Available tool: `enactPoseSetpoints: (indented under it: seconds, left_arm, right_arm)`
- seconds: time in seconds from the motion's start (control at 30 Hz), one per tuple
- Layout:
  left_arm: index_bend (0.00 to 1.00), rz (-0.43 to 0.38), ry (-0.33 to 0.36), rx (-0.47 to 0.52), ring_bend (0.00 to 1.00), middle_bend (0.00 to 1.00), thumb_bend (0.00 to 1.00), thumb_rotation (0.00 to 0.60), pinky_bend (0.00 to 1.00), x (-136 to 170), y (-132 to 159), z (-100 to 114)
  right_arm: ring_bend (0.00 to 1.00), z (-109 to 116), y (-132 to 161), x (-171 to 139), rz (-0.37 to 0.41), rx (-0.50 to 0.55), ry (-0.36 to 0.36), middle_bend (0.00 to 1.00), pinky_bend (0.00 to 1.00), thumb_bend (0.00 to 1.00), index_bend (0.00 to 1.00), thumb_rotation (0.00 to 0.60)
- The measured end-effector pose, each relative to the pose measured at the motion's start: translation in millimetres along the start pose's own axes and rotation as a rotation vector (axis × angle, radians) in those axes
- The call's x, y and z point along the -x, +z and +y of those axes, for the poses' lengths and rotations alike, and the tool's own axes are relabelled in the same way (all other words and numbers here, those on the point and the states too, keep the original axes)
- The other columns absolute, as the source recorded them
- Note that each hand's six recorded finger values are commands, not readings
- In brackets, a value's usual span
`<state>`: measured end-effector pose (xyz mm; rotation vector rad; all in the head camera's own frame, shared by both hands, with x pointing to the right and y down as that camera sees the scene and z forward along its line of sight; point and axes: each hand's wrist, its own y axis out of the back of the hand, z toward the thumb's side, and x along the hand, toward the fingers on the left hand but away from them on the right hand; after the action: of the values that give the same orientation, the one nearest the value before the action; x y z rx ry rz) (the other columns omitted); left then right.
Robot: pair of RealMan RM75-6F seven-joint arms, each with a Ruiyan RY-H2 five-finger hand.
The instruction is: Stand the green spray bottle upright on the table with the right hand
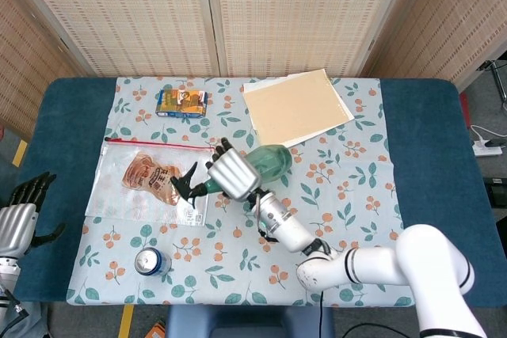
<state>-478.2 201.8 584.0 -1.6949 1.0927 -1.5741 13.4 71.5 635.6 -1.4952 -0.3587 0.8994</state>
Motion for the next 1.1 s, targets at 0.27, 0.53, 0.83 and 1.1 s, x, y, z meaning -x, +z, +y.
enactPoseSetpoints:
  seconds: [0.27, 0.53, 0.83, 1.1]
  left_arm:
    - [0.0, 0.007, -0.006, -0.016, 0.0, 0.0, 0.25, 0.6, 0.05, 0, 1, -2]
    - [0.0, 0.013, -0.008, -0.02, 0.0, 0.0, 0.25, 0.6, 0.05, -1, 1, -3]
    - [0.0, 0.014, -0.008, -0.019, 0.0, 0.0, 0.25, 0.6, 0.05, -2, 1, -5]
    - [0.0, 0.012, -0.003, -0.011, 0.0, 0.0, 0.25, 0.6, 0.05, -1, 2, -4]
  right_arm:
    - [0.37, 12, -32, -43, -0.2, 0.38, -0.038, 0.62, 0.28, 0.0, 0.84, 0.6]
    - [0.37, -4, -61, -78, -0.319, 0.869, -0.156, 0.62, 0.28, 0.0, 0.84, 0.6]
    - [0.37, -31, -88, -100, -0.282, 1.121, -0.347, 0.62, 0.28, 0.0, 0.84, 0.6]
    - [0.37, -66, -77, -113, -0.234, 1.073, -0.307, 0.62, 0.28, 0.0, 0.84, 0.6]
